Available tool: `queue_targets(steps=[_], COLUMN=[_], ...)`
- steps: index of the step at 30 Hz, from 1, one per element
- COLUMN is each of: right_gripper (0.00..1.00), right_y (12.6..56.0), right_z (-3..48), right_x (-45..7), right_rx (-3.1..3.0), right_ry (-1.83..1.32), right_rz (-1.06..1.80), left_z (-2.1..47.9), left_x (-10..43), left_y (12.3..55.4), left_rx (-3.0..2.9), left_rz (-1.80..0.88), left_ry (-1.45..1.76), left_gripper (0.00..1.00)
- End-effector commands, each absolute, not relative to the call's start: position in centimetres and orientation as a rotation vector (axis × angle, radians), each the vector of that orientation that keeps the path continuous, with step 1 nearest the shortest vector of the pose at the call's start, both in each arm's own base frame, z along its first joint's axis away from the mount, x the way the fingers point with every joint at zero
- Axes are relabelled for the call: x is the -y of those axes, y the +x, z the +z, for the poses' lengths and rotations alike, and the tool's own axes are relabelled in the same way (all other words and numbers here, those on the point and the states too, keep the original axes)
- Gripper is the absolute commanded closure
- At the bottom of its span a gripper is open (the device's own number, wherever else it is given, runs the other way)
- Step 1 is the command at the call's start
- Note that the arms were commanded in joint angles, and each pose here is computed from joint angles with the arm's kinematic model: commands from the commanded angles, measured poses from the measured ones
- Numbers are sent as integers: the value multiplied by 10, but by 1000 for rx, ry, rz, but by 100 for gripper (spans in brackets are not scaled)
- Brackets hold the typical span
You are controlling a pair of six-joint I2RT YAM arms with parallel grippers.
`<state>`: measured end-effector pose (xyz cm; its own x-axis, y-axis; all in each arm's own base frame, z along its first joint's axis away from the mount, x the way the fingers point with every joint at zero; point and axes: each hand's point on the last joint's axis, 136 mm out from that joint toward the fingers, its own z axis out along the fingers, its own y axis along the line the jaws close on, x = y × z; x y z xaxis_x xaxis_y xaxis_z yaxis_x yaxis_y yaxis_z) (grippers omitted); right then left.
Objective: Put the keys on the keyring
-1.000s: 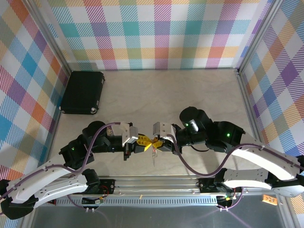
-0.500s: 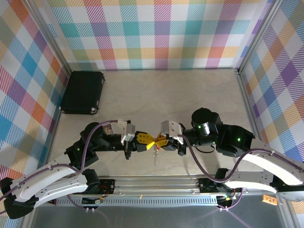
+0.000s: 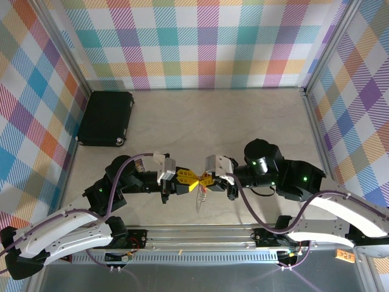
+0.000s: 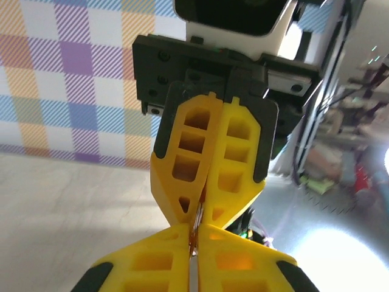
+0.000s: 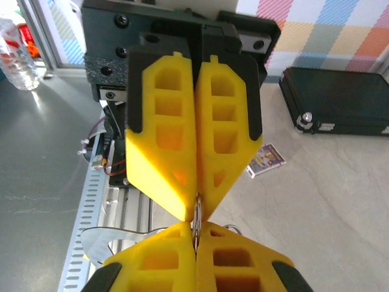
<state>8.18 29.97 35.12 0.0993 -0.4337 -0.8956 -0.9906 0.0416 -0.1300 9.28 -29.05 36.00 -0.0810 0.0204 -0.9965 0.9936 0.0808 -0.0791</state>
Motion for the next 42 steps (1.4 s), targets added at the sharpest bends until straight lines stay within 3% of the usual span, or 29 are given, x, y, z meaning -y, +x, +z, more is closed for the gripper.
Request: queue_targets(steps=[1,9,15,21,25,33,38,42], right_gripper=[100,100,100,100,87,82,84,94], right_y=[83,82,79,75,73,67,66,68], right_z=[350,344,339,343,350,365,371,372], right_x=[-303,-312,-317,-316,-315,-316,-312,-310], right_rx=[-1465,-1497,-1518,-1504,-1471,-1391,-1363,-1364], right_ry=[-1576,-1616,-1633,-1620,-1573,-1474,-1448,-1442], right_rz=[785,811,839,863,903,1002,1012,991], left_z=[358,349,350,369,384,392,393,389], left_x=[281,284,282,270,266,273,275,277], left_y=[101,103,102,96,88,81,80,82], left_rx=[-1371,-1394,-1381,-1310,-1238,-1174,-1155,-1161], left_rz=[-1049,-1020,-1029,-1057,-1125,-1249,-1273,-1276], left_ry=[1167,1201,1189,1121,1070,1037,1029,1029], left_gripper=[87,85,100,100,100,100,100,100])
